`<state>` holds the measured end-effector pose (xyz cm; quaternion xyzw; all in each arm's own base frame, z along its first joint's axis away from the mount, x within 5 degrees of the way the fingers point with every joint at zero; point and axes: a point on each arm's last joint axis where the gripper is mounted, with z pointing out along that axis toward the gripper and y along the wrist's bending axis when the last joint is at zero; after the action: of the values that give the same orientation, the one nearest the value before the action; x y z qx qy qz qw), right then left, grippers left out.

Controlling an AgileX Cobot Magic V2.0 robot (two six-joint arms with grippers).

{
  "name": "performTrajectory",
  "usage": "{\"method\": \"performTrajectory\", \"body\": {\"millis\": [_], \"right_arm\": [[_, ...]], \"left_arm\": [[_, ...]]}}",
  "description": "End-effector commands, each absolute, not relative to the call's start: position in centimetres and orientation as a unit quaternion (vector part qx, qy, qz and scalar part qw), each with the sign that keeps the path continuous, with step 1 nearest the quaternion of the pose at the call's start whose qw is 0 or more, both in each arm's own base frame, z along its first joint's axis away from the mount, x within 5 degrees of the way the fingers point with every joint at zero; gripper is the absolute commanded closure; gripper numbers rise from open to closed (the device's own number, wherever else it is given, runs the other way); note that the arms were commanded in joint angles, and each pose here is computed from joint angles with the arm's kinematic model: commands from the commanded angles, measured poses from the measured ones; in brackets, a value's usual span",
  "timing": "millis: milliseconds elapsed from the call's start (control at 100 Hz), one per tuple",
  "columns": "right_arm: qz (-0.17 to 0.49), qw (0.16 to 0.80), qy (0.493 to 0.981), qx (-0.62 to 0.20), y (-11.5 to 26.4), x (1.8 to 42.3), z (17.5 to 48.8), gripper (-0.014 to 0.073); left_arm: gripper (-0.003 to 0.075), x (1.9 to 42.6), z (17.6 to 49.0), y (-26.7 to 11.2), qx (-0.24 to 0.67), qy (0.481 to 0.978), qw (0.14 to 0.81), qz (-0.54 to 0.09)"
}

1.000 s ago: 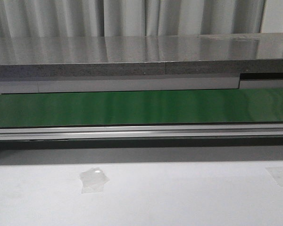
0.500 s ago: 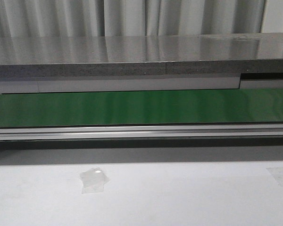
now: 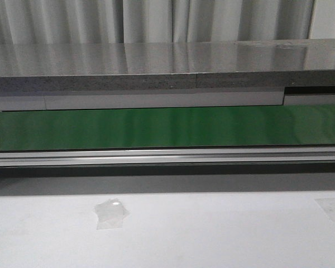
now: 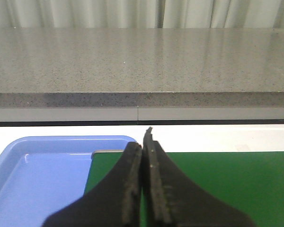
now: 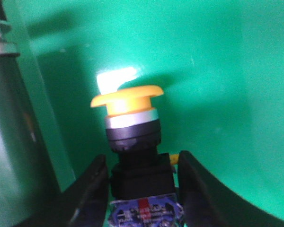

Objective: Move button from left to right
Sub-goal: 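Lower the button into the green tray and open the right gripper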

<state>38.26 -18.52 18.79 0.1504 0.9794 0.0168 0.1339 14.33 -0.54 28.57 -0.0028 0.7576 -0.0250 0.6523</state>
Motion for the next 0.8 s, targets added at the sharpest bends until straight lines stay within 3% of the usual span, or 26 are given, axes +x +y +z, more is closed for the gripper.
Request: {"method": "performTrajectory", "body": {"millis": [0, 150, 350, 790], "right_arm": [[0.006, 0.184, 0.972, 0.148, -18.7, 38.5, 21.9, 0.0394], [0.006, 0.183, 0.972, 0.148, -18.7, 38.5, 21.9, 0.0309], [0.006, 0.183, 0.972, 0.148, -18.7, 38.5, 21.9, 0.0081], [-0.014, 0.226, 0.963, 0.144, -18.5, 37.8, 25.2, 0.0069]], "left_arm": [[0.074, 14.6, 30.3, -0.6, -0.008, 0.721, 0.692, -0.029], [0.074, 14.6, 30.3, -0.6, -0.008, 0.721, 0.692, -0.029], [0.074, 14.6, 30.3, -0.6, -0.008, 0.721, 0.692, -0.029], [0.074, 14.6, 30.3, -0.6, -0.008, 0.721, 0.692, -0.029]]}}
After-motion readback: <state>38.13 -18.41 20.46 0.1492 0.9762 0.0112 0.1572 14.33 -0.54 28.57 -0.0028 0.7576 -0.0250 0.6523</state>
